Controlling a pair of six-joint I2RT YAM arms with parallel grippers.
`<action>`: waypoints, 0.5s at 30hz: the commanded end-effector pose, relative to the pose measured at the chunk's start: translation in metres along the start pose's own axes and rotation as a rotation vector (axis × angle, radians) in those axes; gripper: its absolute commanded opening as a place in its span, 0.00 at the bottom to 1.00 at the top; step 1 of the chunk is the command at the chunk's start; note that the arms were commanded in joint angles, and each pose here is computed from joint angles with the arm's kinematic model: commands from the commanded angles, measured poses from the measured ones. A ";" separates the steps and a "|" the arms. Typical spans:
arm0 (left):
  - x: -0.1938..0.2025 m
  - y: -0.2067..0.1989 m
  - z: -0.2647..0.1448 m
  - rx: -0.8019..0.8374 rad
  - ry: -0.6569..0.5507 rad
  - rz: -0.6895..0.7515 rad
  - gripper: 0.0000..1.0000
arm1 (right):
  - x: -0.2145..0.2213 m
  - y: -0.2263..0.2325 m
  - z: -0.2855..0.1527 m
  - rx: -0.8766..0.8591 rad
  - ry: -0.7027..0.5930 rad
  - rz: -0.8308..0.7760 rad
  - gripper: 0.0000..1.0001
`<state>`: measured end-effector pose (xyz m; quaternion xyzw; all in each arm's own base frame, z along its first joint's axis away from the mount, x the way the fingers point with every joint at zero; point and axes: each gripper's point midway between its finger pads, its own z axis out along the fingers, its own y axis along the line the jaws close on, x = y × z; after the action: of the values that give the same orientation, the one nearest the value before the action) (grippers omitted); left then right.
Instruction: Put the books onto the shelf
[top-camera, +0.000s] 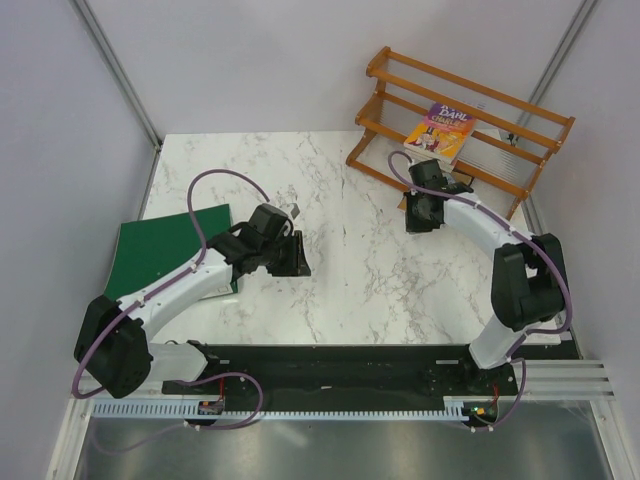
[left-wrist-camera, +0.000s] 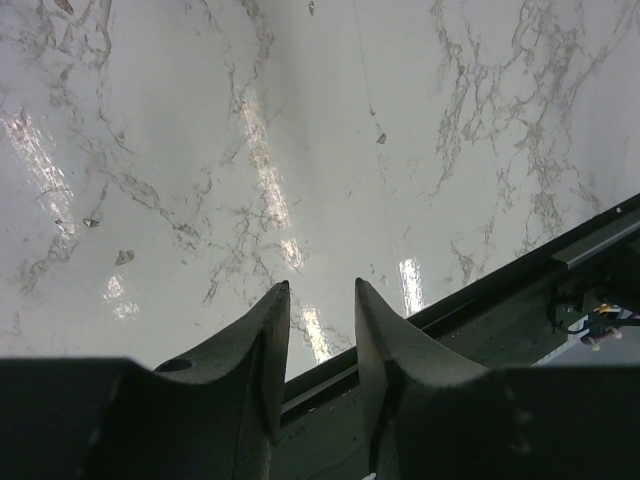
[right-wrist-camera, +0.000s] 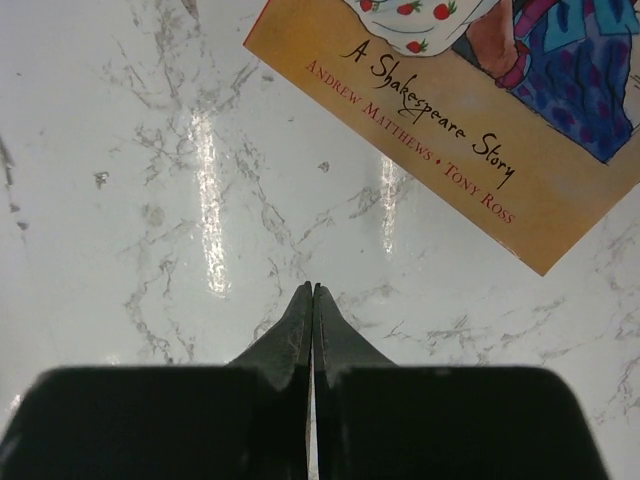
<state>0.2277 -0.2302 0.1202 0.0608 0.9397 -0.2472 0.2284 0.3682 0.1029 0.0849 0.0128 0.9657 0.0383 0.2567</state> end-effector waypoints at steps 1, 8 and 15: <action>-0.003 -0.003 -0.003 0.011 -0.029 0.003 0.38 | -0.022 -0.009 -0.002 0.090 -0.048 -0.021 0.00; -0.002 -0.004 -0.004 0.015 -0.030 0.005 0.38 | -0.041 -0.020 0.012 0.189 -0.111 -0.002 0.00; 0.000 -0.003 -0.003 0.012 -0.026 0.005 0.38 | -0.038 -0.030 0.025 0.284 -0.124 -0.021 0.00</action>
<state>0.2240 -0.2282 0.1143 0.0612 0.9423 -0.2433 0.2218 0.3978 0.0788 0.0730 0.0322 0.9571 -0.0648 0.2805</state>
